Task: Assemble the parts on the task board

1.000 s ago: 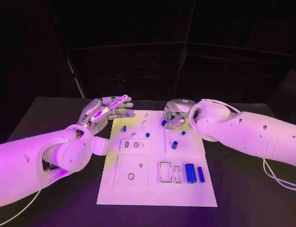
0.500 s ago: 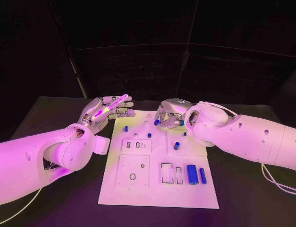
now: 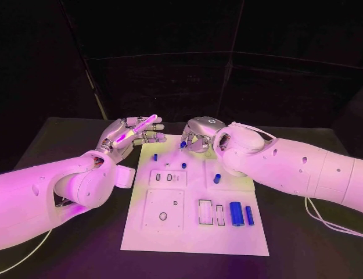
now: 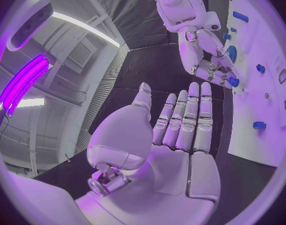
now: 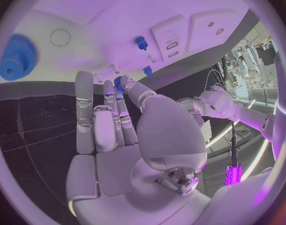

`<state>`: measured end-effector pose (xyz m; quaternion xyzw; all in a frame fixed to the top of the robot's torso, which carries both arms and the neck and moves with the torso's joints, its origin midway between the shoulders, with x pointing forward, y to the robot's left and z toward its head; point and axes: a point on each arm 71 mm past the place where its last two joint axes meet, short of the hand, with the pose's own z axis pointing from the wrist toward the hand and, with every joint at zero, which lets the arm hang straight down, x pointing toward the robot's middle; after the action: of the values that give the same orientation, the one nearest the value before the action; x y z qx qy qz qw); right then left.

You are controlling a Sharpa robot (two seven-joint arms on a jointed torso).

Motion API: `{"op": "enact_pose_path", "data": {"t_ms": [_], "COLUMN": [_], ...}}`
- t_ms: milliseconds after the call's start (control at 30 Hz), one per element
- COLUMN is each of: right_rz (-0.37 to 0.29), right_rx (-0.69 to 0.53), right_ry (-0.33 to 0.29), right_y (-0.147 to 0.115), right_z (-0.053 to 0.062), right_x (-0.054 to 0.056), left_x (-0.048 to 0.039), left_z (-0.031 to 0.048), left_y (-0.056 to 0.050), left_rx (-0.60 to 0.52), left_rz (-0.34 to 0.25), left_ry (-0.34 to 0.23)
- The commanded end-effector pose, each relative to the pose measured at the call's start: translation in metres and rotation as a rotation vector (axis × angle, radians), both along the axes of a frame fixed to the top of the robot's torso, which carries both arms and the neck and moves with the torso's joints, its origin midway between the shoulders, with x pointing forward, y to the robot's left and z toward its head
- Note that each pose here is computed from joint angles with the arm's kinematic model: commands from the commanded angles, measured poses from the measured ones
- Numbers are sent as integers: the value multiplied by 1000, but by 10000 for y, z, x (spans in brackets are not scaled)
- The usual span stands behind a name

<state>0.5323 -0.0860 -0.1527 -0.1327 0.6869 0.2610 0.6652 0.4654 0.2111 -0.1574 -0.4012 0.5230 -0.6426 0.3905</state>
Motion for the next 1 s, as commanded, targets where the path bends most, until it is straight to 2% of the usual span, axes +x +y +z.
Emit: {"op": "enact_pose_path", "data": {"t_ms": [33,500,1000], "right_rz": [-52,-97,-116], "right_rx": [2,-33,-69], "right_ry": [-60,-47,-18], "right_y": [-38,27,89], "right_z": [39,-21,-74], "right_x": [53,208,295], "left_x": [2,9,15], "left_z": [16,14,11], "left_y": [-10,-34,-53], "left_rx": [-6,-7,-8], "left_rz": [-13,-18,-23], "left_ry": [-8,-8,-5]}}
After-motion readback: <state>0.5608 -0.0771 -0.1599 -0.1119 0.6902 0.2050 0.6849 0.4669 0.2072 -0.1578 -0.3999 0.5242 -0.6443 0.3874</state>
